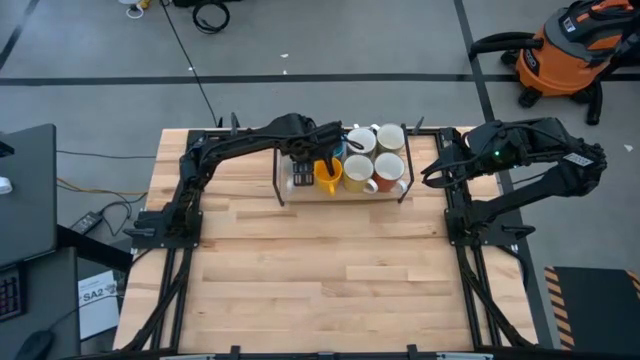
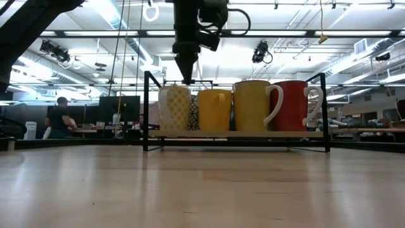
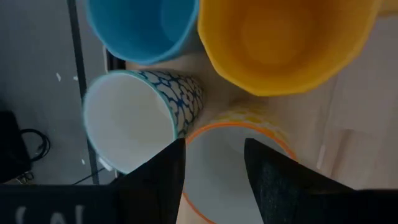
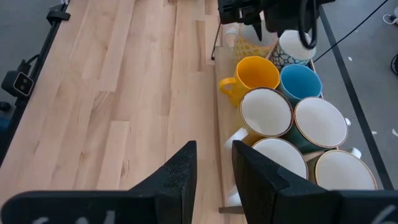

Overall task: Place coffee mugs
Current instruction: Return to Home Position

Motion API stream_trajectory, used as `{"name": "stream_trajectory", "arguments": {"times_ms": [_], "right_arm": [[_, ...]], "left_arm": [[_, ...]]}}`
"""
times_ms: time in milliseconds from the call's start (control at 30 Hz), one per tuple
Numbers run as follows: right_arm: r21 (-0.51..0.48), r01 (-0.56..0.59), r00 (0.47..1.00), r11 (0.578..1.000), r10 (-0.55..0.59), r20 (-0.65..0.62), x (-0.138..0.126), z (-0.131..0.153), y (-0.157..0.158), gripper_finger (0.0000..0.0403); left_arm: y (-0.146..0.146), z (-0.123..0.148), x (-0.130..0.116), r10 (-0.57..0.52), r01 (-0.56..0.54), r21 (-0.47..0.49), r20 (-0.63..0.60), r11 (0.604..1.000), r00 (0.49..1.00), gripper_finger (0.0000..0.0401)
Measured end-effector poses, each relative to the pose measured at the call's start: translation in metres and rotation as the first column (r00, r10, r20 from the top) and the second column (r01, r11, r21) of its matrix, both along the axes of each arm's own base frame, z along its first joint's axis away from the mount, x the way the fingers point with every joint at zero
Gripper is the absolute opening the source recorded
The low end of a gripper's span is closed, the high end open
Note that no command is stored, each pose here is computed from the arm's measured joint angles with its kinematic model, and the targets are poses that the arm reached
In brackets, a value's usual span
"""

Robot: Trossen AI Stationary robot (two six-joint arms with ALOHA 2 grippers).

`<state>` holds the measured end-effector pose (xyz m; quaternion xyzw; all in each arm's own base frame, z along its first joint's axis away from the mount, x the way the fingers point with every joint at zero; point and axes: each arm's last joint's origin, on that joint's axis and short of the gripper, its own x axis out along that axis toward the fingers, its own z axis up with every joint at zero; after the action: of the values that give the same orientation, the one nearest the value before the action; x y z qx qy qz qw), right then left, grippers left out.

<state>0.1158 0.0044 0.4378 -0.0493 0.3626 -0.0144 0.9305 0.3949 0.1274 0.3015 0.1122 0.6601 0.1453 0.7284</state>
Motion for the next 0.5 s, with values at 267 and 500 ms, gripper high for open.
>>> {"name": "stream_trajectory", "arguments": {"times_ms": [267,500], "right_arm": [[-0.001,-0.001,1.0,1.0,0.001,0.005,-0.002,0.0,0.0,0.0107],[0.001,-0.005,0.993,1.0,0.005,0.122,-0.022,0.004,-0.001,0.0107]], "left_arm": [[-0.006,0.024,0.003,-0.015,0.013,0.025,0.085,1.0,0.996,0.0172],[-0.027,0.066,0.007,-0.033,0.019,0.057,0.256,0.998,0.966,0.0172]]}}
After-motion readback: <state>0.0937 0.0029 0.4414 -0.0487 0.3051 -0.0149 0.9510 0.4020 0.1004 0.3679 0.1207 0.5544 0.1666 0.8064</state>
